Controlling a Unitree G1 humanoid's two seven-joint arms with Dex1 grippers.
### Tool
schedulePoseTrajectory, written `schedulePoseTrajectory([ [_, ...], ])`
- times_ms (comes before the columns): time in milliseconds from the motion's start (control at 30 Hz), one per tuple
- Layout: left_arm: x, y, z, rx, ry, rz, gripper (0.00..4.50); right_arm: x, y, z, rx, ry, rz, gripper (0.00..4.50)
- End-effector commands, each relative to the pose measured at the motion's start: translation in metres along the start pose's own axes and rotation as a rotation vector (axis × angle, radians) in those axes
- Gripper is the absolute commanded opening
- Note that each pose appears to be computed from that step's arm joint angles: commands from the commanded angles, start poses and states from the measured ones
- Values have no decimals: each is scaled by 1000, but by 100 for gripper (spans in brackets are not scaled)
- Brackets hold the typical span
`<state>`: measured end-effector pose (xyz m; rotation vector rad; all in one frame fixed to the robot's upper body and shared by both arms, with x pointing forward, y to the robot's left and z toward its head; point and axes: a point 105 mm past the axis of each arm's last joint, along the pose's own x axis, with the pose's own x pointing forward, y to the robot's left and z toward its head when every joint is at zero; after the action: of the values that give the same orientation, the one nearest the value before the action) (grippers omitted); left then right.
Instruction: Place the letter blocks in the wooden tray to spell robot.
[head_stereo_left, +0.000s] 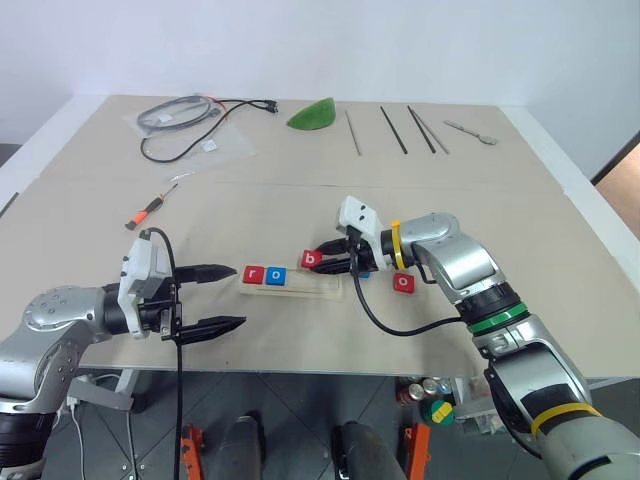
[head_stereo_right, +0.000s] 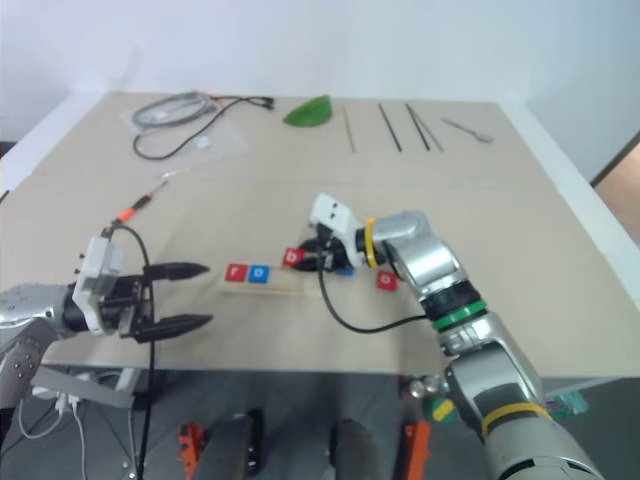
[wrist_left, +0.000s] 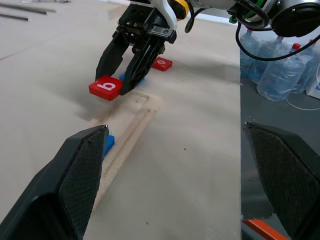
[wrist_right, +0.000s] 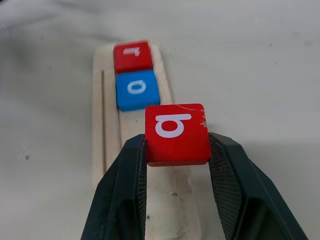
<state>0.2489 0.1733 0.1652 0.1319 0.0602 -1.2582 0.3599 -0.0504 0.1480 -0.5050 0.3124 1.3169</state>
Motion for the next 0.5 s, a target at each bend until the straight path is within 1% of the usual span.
schedulePoseTrajectory([
  [33,-8,-6,3,14,18,2,450,4,1,10,-56,4,17,117],
  [233,-6,-5,2,16,-2,18,450,16,14,9,-79,33,79,117],
  [500,4,-8,-2,17,-7,-8,450,28,13,17,-106,58,86,117],
])
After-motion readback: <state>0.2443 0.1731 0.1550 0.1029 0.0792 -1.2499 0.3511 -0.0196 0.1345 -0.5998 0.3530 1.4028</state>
